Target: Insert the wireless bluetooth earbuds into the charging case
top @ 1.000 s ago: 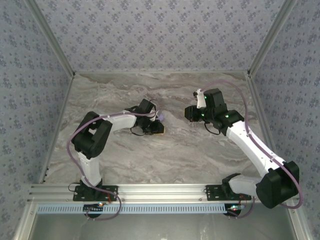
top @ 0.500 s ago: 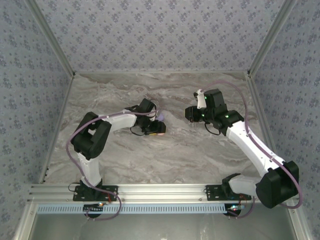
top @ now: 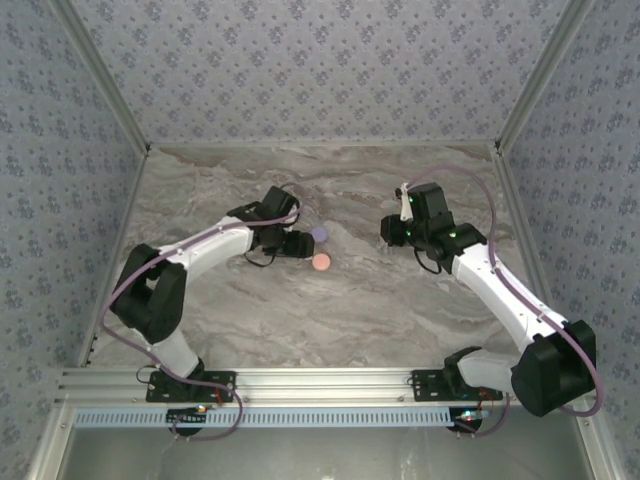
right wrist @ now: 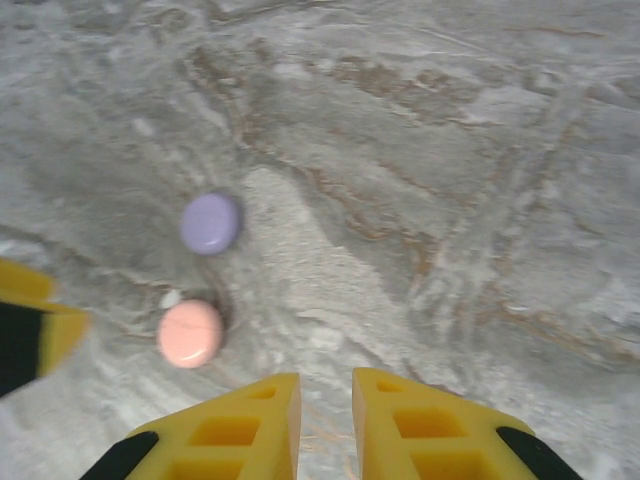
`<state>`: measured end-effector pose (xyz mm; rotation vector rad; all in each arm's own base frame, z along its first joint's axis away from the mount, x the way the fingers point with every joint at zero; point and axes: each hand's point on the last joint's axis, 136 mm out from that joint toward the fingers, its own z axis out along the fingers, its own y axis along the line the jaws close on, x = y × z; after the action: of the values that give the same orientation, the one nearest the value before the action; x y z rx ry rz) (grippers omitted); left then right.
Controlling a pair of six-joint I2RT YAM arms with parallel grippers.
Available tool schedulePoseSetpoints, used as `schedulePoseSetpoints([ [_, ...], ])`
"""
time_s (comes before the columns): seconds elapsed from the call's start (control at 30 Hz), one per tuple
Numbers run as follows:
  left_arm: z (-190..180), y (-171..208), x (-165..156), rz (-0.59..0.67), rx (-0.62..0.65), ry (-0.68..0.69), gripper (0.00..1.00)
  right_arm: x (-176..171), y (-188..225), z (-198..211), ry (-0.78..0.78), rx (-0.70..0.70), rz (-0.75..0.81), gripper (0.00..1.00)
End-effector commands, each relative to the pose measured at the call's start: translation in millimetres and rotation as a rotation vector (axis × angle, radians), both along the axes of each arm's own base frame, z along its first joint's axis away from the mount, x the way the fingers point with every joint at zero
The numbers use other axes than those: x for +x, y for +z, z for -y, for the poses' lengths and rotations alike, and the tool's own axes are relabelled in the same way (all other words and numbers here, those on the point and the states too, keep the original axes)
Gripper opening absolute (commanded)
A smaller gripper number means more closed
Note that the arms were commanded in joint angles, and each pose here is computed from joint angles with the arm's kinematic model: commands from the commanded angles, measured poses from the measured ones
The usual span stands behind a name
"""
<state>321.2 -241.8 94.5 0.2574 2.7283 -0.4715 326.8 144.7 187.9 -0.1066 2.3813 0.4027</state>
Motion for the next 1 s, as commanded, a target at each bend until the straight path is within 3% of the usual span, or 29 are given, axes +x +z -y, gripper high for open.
schedulePoseSetpoints([
  [0.0, -35.2, 7.9, -1.6, 0.045, 0.096, 0.035, 0.69, 2.8, -11.3, 37.0, -0.145, -0.127, 0.003, 0.24],
  [0.43, -155.8, 44.5, 24.4, 0.258, 0.249, 0.281, 0.73, 4.6, -38.4, 142.9, -0.453, -0.311, 0.005, 0.29],
  [0.67, -211.7, 56.7, 38.4, 0.365, 0.307, 0.424, 0.80, 5.9, -52.5, 186.1, -0.579, -0.285, 0.014, 0.39],
  [0.97, -253.2, 54.1, 48.3, 0.509, 0.373, 0.515, 0.99, 15.1, -65.7, 213.1, -0.610, -0.185, 0.100, 0.54],
])
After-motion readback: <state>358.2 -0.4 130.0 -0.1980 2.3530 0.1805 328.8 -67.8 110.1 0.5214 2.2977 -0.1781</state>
